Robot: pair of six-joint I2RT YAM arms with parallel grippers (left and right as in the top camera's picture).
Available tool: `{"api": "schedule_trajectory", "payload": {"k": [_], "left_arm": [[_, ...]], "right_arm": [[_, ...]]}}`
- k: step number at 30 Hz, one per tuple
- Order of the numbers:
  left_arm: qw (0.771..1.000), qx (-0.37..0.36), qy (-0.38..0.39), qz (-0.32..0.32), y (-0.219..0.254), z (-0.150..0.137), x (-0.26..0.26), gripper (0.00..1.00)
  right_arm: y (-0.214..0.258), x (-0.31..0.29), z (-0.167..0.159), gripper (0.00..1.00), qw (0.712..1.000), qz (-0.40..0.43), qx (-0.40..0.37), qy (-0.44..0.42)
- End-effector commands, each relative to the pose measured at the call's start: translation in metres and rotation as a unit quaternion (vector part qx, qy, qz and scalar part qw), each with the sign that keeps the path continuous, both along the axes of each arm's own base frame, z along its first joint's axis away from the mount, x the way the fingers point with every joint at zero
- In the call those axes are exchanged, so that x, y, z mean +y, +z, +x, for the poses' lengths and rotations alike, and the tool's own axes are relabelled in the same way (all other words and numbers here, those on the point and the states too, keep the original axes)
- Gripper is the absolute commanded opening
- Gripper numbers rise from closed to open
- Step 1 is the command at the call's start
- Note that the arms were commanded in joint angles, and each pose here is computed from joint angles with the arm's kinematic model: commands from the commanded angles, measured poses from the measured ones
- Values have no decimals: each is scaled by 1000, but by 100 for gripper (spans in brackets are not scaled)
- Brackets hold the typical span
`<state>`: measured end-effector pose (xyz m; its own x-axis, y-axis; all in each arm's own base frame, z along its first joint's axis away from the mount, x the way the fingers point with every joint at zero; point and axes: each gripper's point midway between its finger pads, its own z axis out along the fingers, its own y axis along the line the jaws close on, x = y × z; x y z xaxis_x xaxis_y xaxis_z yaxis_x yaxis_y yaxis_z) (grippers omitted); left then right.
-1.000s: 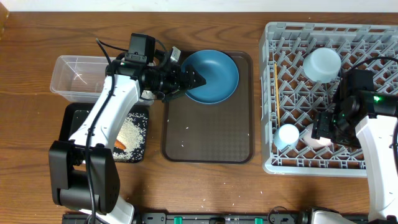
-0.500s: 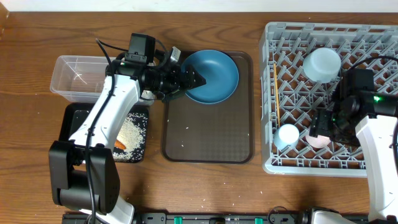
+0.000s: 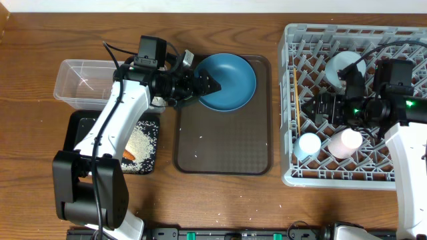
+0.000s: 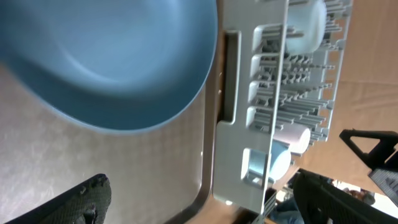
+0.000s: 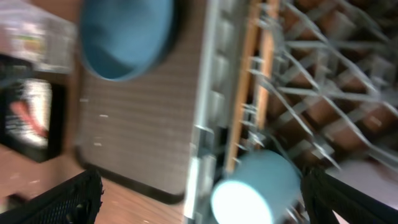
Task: Sort waste into correct bins and load items into the dishwasher rack
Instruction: 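Release the pink cup and move the right gripper left to the teal plate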
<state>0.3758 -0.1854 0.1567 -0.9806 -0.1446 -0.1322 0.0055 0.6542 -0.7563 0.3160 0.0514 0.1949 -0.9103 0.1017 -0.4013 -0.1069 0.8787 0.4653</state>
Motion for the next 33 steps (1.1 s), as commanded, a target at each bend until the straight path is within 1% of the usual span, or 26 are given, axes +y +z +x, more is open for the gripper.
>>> {"api": "schedule_trajectory", "payload": {"k": [1,4,7,10,12,14,17,18,21,23,26,31,33], "left_arm": [[1000,-22,18,-7,14,11,0,96],[999,-30,19,-8,16,14,0,96],[996,-82,29,-17,28,34,5,96],[993,-94,72,-27,37,53,28,96],[989,-93,112,-37,44,64,52,96],[983,-97,150,-43,51,72,82,96],[974,-107,191,-59,65,76,126,96],[971,-111,203,-63,69,76,140,96],[959,-125,245,-71,82,74,185,96],[951,-131,271,-76,87,70,214,96],[939,-133,306,-79,89,64,250,96],[923,-136,352,-70,88,56,292,96],[919,-137,364,-67,88,54,304,96]], "right_arm": [[20,27,2,95,997,52,-27,40],[19,40,7,85,997,27,-43,58],[18,52,17,82,996,-10,-62,58],[22,78,23,80,991,-34,-98,89],[24,97,28,77,985,-50,-124,109],[26,114,34,69,979,-68,-151,122],[26,136,43,49,969,-96,-185,130],[26,143,46,45,967,-101,-195,133],[23,166,55,40,960,-102,-218,145],[19,182,61,38,956,-96,-231,155],[8,201,72,38,952,-89,-243,165],[-19,221,91,44,949,-87,-249,170],[-32,229,97,50,949,-85,-249,173]]}}
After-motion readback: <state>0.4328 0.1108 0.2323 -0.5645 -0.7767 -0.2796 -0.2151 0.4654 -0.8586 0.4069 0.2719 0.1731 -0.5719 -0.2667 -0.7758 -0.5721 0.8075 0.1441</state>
